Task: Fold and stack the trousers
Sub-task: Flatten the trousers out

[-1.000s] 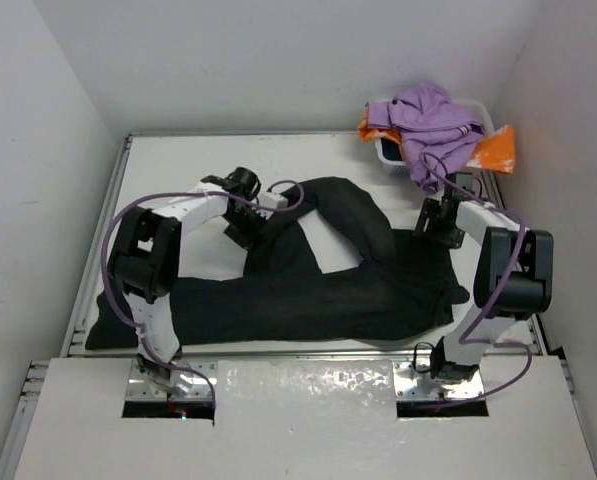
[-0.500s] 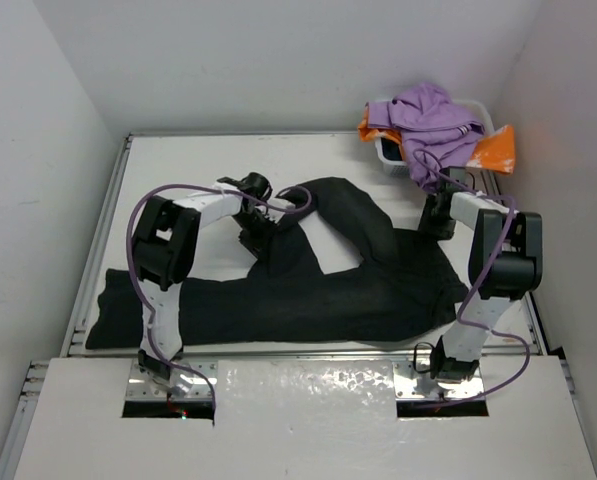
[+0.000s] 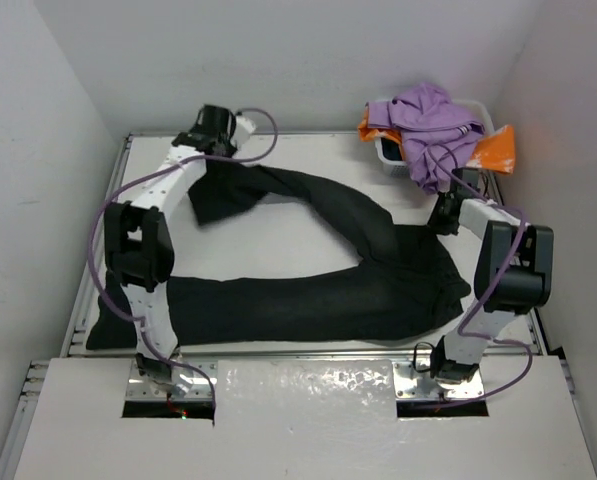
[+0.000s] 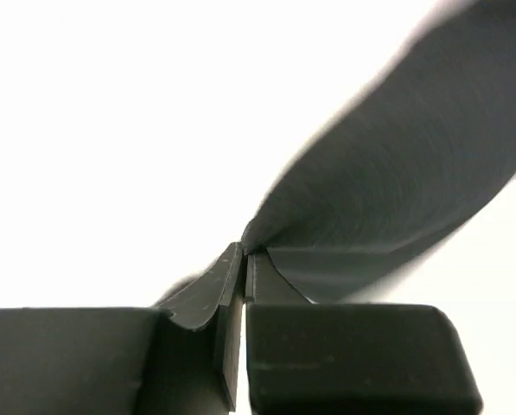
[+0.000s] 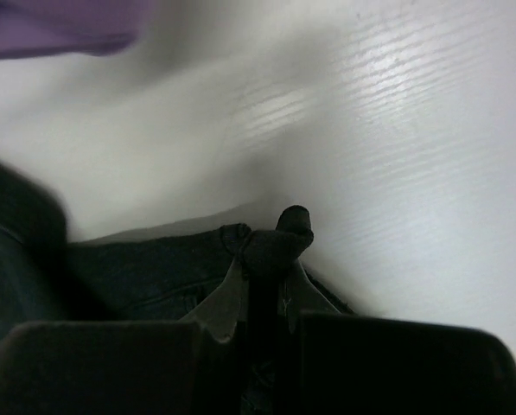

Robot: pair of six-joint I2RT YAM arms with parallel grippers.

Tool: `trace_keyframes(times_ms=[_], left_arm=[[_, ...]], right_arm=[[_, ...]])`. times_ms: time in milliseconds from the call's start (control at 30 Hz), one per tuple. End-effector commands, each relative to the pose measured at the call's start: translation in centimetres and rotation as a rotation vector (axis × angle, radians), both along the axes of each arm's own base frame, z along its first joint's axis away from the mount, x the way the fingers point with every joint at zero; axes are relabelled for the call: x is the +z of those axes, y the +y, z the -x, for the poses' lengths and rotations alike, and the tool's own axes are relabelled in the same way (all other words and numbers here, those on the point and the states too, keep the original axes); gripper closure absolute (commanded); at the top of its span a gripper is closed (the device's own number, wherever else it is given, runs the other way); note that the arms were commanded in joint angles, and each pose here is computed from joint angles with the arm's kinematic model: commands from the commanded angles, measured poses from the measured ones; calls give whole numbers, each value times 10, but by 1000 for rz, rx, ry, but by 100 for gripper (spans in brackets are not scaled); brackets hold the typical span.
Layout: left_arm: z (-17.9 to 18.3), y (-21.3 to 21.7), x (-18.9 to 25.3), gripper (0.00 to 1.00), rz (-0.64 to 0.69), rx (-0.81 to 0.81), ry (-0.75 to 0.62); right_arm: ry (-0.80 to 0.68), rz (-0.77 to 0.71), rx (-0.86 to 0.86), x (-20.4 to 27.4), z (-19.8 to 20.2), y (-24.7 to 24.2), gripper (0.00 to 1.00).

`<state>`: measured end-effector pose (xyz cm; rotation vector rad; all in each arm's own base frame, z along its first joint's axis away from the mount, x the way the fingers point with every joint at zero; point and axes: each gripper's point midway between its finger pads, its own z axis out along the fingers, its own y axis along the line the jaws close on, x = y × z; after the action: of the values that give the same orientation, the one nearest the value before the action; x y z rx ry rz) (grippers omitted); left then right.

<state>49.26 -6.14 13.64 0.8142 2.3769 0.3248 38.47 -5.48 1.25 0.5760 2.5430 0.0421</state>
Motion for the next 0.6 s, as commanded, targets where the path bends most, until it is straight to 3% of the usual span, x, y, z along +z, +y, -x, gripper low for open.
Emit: trace_keyframes(times_ms=[0, 33, 67, 100, 133, 200, 267, 300, 367, 400, 467, 500, 533, 567], left_arm=[[-41, 63, 179, 100, -417, 98, -496], [-41, 74, 198, 100, -493, 133, -538], [-48, 82, 246, 100, -549, 184, -711], [-47, 84, 249, 100, -585, 168, -701], [-48, 90, 278, 100, -588, 220, -809], [-44, 86, 291, 100, -567, 191, -854], [-28, 79, 274, 100, -515, 104, -785], [-22, 70, 217, 100, -506, -7, -658], [11, 74, 181, 100, -508, -61, -566], [35, 78, 116, 100, -526, -110, -418], [72, 89, 82, 100, -519, -103, -343], [103, 98, 33, 100, -519, -128, -206], [122, 102, 24, 100, -491, -117, -178], [139, 105, 7, 95, -482, -124, -119]], right_arm=[[-206, 36, 21, 58, -27, -5, 100], [-217, 38, 24, 61, -26, -5, 100], [-233, 45, 29, 66, -24, -5, 100], [-240, 31, 44, 68, -23, -1, 100], [-243, 33, 46, 68, -21, -1, 100], [-253, 30, 55, 70, -16, 2, 100], [-267, 7, 60, 71, -14, 7, 100], [-281, -3, 60, 71, -12, 9, 100], [-294, -44, 61, 68, -12, 17, 100], [-289, -62, 68, 64, -9, 22, 100], [-273, -72, 59, 58, -3, 23, 100], [-275, -72, 57, 58, -2, 23, 100], [-277, -69, 55, 57, -1, 23, 100], [-273, -68, 54, 56, 1, 23, 100]])
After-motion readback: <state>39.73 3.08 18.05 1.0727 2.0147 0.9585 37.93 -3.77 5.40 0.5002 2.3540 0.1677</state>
